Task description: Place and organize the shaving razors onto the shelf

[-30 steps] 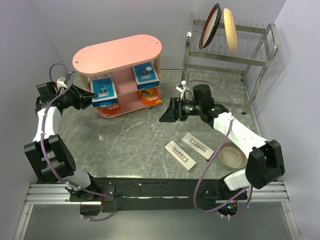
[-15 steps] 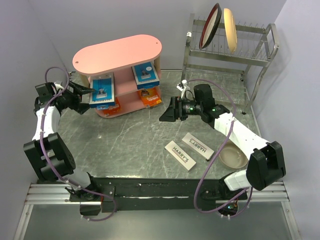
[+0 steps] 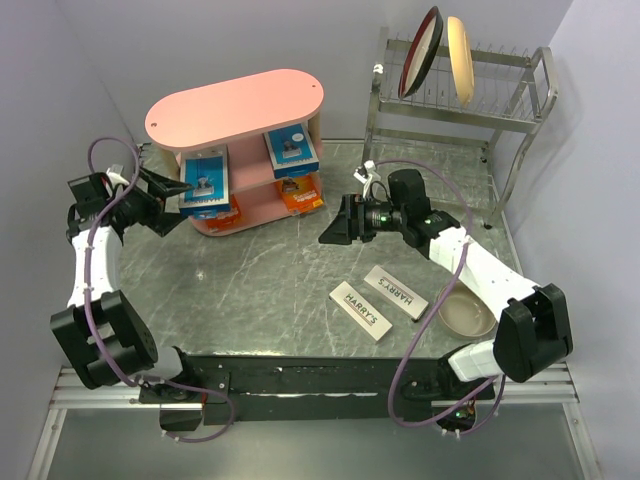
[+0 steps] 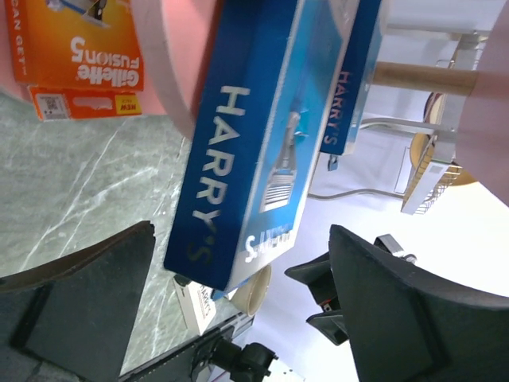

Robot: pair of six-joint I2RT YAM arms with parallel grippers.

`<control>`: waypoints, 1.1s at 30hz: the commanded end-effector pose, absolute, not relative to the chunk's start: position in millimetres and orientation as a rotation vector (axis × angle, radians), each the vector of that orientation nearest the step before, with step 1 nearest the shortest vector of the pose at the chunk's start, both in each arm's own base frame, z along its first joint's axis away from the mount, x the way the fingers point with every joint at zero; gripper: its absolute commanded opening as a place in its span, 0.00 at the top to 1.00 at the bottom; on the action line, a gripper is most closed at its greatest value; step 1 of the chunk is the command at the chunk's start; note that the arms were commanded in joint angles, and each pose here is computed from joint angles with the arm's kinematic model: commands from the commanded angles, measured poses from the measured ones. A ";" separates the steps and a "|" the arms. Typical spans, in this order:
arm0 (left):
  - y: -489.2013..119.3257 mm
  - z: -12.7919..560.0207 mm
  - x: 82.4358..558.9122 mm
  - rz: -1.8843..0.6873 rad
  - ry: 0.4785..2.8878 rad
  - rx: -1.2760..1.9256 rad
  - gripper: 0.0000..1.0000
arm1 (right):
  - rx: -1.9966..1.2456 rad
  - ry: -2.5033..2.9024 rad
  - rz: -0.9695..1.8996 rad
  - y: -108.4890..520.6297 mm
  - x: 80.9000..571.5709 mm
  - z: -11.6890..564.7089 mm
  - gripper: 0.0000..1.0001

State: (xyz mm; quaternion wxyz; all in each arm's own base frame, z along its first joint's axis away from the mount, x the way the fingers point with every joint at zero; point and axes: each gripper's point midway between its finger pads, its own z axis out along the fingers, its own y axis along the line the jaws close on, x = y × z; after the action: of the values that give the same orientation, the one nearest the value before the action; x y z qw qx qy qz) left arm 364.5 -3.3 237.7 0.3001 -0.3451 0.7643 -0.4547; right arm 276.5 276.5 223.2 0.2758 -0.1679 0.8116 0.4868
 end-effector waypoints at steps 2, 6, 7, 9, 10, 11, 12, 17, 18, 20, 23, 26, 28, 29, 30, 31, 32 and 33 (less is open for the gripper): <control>-4.5 239.2 357.9 -1.191 2.037 -0.883 0.08 | -0.463 2.116 1.313 275.4 275.3 237.7 0.13; -5.5 236.9 357.6 -1.210 2.036 -0.888 0.14 | -0.450 2.119 1.319 274.6 274.2 234.7 0.12; -5.9 236.3 357.4 -1.215 2.037 -0.891 0.17 | -0.448 2.117 1.316 274.1 273.9 235.1 0.12; -8.0 237.2 357.5 -1.235 2.038 -0.883 0.19 | -0.443 2.121 1.316 273.6 273.8 233.2 0.12; -9.6 238.1 357.5 -1.244 2.039 -0.877 0.21 | -0.444 2.118 1.314 273.8 273.9 233.4 0.12; -11.7 240.2 357.2 -1.263 2.037 -0.872 0.22 | -0.438 2.124 1.315 273.2 273.7 232.0 0.12; -11.9 241.0 357.7 -1.268 2.035 -0.869 0.24 | -0.437 2.124 1.315 273.4 273.3 232.1 0.12; -23.8 247.9 360.6 -1.315 2.032 -0.827 0.35 | -0.428 2.131 1.311 273.1 275.0 229.3 0.12; -29.3 248.6 360.5 -1.338 2.038 -0.807 0.36 | -0.426 2.131 1.310 273.1 275.4 229.5 0.12; -32.8 249.0 362.9 -1.354 2.040 -0.798 0.39 | -0.426 2.133 1.308 273.4 276.6 228.1 0.12; -36.2 248.4 366.5 -1.371 2.045 -0.791 0.41 | -0.419 2.138 1.306 273.8 278.1 227.9 0.12; -34.5 247.0 370.2 -1.374 2.040 -0.794 0.46 | -0.413 2.139 1.295 273.4 281.1 228.0 0.12; -34.6 246.1 372.0 -1.382 2.035 -0.811 0.47 | -0.405 2.145 1.288 273.2 282.0 226.8 0.11; -33.7 246.7 374.2 -1.381 2.028 -0.809 0.48 | -0.406 2.148 1.286 273.0 281.8 225.4 0.11; -32.3 246.9 375.4 -1.386 2.023 -0.824 0.48 | -0.407 2.148 1.286 272.7 282.1 225.8 0.11; -32.4 248.2 376.9 -1.389 2.019 -0.824 0.49 | -0.411 2.145 1.286 273.2 281.9 226.0 0.11; -31.2 248.0 378.9 -1.391 2.016 -0.829 0.49 | -0.412 2.148 1.285 273.1 281.9 225.5 0.11; -30.9 249.0 381.0 -1.393 2.011 -0.830 0.50 | -0.411 2.150 1.283 273.0 282.2 225.0 0.11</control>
State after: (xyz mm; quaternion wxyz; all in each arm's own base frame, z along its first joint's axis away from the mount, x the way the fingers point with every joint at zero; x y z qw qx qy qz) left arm 371.2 -32.0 231.5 0.2534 -0.3281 0.7591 -0.5019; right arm 274.3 273.0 209.0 0.2687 -0.1484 0.8214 0.4807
